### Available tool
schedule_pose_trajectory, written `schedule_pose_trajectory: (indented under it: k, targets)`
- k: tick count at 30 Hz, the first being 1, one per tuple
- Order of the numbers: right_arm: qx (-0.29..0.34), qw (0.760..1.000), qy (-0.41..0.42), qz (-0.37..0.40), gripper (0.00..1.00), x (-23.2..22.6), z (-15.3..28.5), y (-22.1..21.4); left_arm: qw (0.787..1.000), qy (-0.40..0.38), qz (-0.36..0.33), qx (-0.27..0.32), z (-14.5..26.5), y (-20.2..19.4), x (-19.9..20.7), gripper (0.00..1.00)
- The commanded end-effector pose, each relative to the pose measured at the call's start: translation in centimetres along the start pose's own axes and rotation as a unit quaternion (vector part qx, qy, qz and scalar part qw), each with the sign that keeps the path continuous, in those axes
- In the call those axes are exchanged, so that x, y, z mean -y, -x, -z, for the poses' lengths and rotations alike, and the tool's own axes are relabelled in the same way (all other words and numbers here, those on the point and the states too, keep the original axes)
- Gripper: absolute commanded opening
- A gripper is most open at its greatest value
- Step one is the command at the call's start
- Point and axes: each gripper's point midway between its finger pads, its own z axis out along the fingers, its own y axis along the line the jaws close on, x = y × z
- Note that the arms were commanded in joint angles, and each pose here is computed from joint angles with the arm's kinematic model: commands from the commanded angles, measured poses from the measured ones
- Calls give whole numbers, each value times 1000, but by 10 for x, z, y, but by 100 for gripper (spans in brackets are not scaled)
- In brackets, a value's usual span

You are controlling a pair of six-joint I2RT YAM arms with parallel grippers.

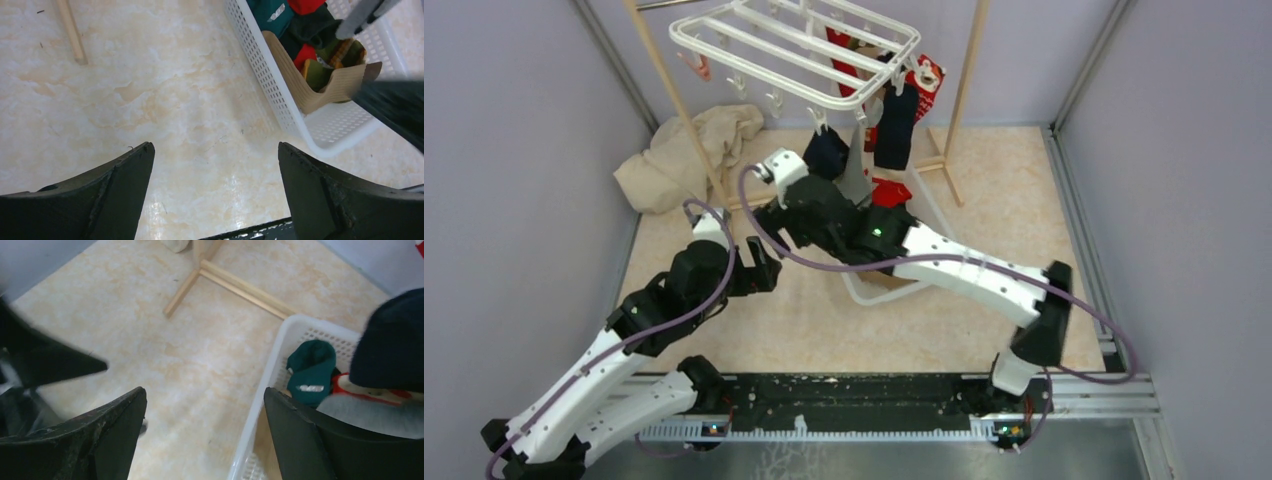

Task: Remove the socks clipped to the hanger
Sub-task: Adjust the hanger on the clothesline.

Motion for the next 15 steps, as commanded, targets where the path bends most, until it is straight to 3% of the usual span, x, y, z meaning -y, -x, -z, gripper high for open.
schedule_pose_trajectory:
  k: [1,7,15]
  targets:
    - [107,986,98,-82,88,-2,97,52,1000,-14,7,18,-1,15,11,99]
    - [142,977,43,-154,89,68,155,37,1000,-23,6,15,-5,16,17,99]
    - [155,948,-107,-255,87,204,148,-8,1000,-27,-1,8,-10,16,23,99]
